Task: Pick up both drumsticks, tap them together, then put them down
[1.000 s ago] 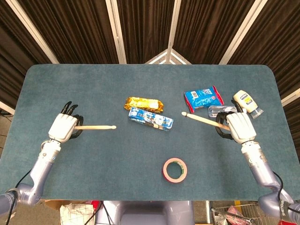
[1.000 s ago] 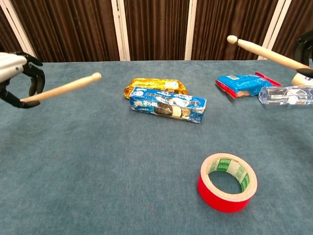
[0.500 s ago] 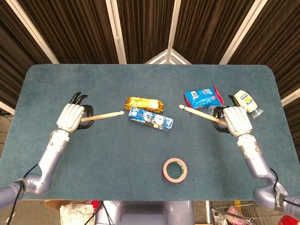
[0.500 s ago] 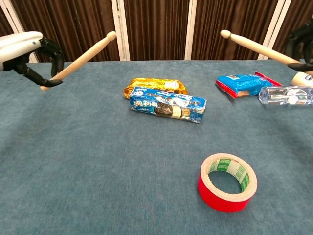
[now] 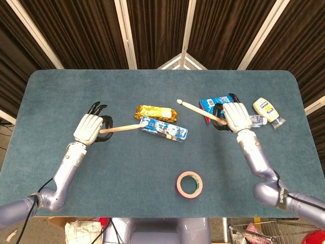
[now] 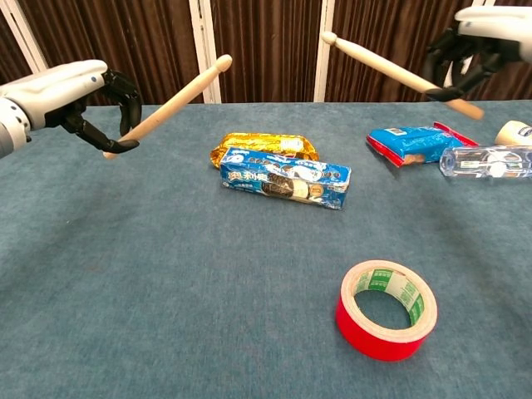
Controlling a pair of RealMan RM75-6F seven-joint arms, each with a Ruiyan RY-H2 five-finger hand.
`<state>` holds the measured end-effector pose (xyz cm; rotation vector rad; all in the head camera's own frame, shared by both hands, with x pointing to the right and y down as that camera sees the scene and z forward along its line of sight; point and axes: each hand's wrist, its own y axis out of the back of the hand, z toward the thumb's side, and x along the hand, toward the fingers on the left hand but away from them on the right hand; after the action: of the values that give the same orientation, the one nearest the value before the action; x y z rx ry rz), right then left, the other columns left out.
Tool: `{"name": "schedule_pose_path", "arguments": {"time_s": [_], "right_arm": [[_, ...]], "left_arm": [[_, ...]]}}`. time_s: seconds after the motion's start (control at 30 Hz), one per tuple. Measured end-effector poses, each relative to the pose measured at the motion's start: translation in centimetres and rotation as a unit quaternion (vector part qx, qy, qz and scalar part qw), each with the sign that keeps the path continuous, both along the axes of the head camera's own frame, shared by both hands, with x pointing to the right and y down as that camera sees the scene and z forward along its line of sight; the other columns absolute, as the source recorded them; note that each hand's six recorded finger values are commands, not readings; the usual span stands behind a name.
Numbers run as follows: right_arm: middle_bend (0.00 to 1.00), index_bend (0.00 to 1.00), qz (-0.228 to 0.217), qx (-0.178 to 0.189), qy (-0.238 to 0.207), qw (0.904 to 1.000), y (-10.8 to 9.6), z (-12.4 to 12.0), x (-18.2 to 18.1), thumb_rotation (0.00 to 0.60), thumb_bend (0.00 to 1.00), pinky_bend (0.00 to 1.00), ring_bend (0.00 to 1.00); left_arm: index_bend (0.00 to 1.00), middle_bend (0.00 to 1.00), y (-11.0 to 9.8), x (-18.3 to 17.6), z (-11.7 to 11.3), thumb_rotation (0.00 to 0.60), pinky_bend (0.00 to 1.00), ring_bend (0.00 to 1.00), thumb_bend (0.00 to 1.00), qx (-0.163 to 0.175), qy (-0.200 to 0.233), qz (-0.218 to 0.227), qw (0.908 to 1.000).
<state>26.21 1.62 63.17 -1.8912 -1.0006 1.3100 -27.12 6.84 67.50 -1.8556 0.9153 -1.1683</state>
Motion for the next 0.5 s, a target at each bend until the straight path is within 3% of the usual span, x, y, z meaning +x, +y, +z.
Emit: {"name": "schedule_pose_path", "arguments": {"time_s": [0.23,0.5], "right_arm": [[0.68,0.82,-0.003,-0.007,-0.002,1.0000,-0.9,0.1,-3.2,0.600,0.41,0.07,0.57],[0.68,0.83,-0.009,-0.012,-0.045,0.9989,0.1,-1.4,-6.2,0.600,0.41,0.07,0.57]], "left_arm": [[0.65,0.59,-0.1,0.4,0.2,0.600,0.04,0.13,0.47,0.005,0.020,-0.004,0.9998],[0.65,0.59,-0.3,0.2,-0.2,0.600,0.04,0.13,0.47,0.016,0.030,-0.010,0.9994]]}}
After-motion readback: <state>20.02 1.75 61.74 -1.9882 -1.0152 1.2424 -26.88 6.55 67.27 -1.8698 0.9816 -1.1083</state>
